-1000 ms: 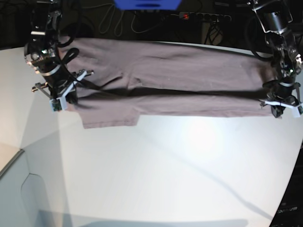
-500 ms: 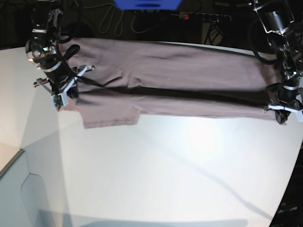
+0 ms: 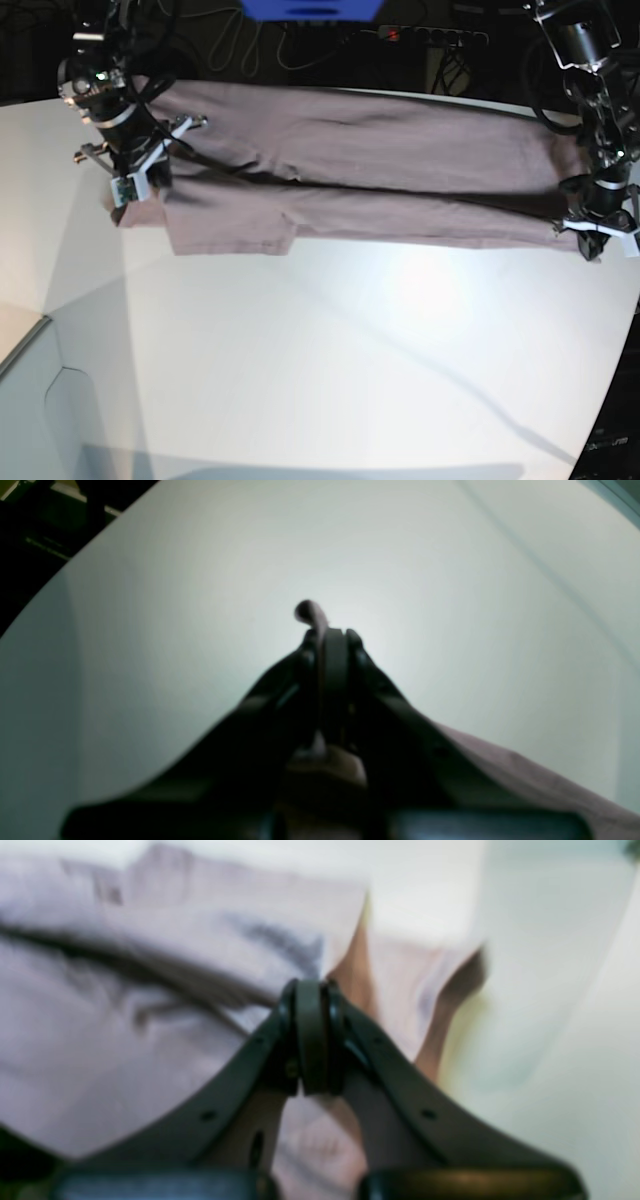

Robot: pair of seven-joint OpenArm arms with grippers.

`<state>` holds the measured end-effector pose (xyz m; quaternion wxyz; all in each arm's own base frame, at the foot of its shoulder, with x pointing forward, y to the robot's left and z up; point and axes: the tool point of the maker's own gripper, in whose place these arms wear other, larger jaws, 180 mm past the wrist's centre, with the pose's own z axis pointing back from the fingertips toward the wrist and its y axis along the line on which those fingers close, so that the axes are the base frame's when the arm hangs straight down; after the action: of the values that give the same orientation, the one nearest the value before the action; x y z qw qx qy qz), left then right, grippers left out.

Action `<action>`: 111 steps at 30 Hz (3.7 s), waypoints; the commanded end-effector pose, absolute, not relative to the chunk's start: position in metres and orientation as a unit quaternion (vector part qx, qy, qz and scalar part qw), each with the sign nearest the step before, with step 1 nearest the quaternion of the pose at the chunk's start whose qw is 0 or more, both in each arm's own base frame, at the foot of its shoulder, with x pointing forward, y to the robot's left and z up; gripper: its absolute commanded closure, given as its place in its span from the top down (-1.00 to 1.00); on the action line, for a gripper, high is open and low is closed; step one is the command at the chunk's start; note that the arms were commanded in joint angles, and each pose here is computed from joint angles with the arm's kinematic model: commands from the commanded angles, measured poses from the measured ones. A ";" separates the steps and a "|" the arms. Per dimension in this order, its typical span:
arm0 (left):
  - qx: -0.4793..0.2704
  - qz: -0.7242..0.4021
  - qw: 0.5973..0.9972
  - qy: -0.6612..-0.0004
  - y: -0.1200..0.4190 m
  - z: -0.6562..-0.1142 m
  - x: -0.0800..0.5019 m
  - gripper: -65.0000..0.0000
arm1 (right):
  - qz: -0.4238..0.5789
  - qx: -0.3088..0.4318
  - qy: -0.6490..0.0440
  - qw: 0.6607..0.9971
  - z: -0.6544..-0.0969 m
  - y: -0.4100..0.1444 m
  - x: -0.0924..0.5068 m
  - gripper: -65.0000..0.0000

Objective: Layout the t-shirt on the table in an organized manner, then fold the t-shirt properly
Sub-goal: 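Drag the shirt ends with both grippers to straighten the fold, then pull the held ends apart with both grippers to flatten the shirt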

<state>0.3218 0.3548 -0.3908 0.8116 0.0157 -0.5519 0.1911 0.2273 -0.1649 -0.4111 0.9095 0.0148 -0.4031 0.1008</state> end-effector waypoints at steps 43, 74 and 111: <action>0.020 0.210 0.826 -0.523 0.367 -0.420 0.305 -1.00 | 0.094 0.023 -0.398 0.912 -0.438 -0.178 0.240 -1.00; 0.019 0.211 0.829 -0.518 0.365 -0.423 0.302 -1.00 | 0.060 0.018 -0.453 0.889 -0.396 -0.186 0.338 -0.04; 0.023 0.213 0.833 -0.510 0.367 -0.429 0.293 -0.59 | 0.039 0.050 -0.410 0.910 -0.431 -0.180 0.356 -1.00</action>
<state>0.2819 0.3572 -0.4461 0.8468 0.0162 -0.4848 0.2183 0.3367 -0.1800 -0.4520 0.9259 0.0466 -0.3726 0.0409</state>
